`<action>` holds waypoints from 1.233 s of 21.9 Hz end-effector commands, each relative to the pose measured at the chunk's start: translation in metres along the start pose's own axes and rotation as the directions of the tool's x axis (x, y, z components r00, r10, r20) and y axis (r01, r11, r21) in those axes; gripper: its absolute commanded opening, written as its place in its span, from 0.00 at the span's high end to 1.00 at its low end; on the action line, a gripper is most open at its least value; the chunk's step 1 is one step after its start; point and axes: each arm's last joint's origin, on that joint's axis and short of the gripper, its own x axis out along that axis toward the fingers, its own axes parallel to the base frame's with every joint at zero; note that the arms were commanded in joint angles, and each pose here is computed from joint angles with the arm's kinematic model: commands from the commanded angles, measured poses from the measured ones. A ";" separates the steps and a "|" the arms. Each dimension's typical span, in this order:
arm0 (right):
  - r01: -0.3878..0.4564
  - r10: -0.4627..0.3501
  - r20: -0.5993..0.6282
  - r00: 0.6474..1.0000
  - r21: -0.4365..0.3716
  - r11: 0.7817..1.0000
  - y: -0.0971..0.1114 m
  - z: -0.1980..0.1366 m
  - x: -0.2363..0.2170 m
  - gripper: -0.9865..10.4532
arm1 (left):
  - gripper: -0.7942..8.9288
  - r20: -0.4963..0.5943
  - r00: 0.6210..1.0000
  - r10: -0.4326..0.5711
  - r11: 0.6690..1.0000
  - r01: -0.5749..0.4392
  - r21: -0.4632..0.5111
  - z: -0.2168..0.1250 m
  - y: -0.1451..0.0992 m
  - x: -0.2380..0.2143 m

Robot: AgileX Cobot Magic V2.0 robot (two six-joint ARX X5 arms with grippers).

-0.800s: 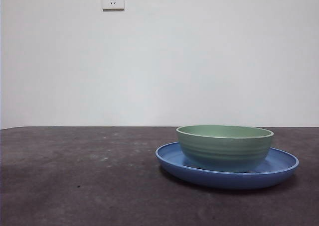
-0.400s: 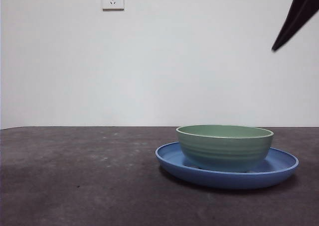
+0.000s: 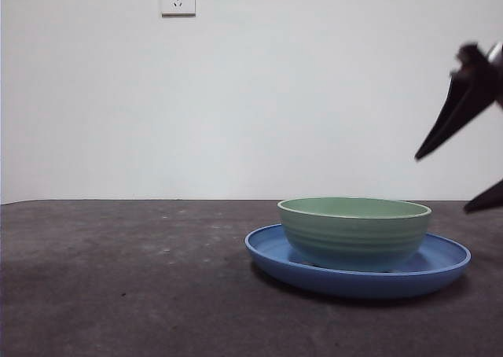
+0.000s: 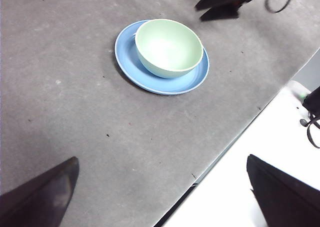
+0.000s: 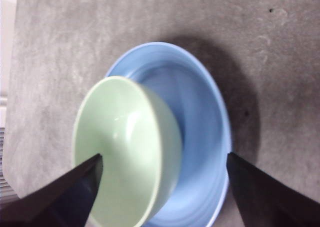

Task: Place the green bowl on the blue plate

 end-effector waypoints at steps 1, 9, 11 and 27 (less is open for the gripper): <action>0.001 -0.001 -0.014 1.000 -0.014 1.000 -0.009 0.007 0.011 0.59 | 0.34 0.010 1.000 -0.005 1.000 0.005 0.007 0.003 -0.001 -0.002; 0.017 -0.016 -0.066 0.998 0.022 1.000 -0.033 0.008 0.033 0.65 | 0.34 0.008 1.000 -0.005 1.000 0.005 0.005 0.002 -0.001 -0.002; 0.022 -0.020 -0.083 0.996 0.026 0.999 -0.037 0.007 0.036 0.68 | 0.34 0.008 1.000 -0.005 1.000 0.005 0.005 0.002 -0.001 -0.002; 0.000 0.003 -0.057 0.998 0.055 0.999 -0.035 0.023 0.027 0.68 | 0.34 0.014 1.000 -0.005 1.000 0.005 0.008 0.003 -0.001 -0.002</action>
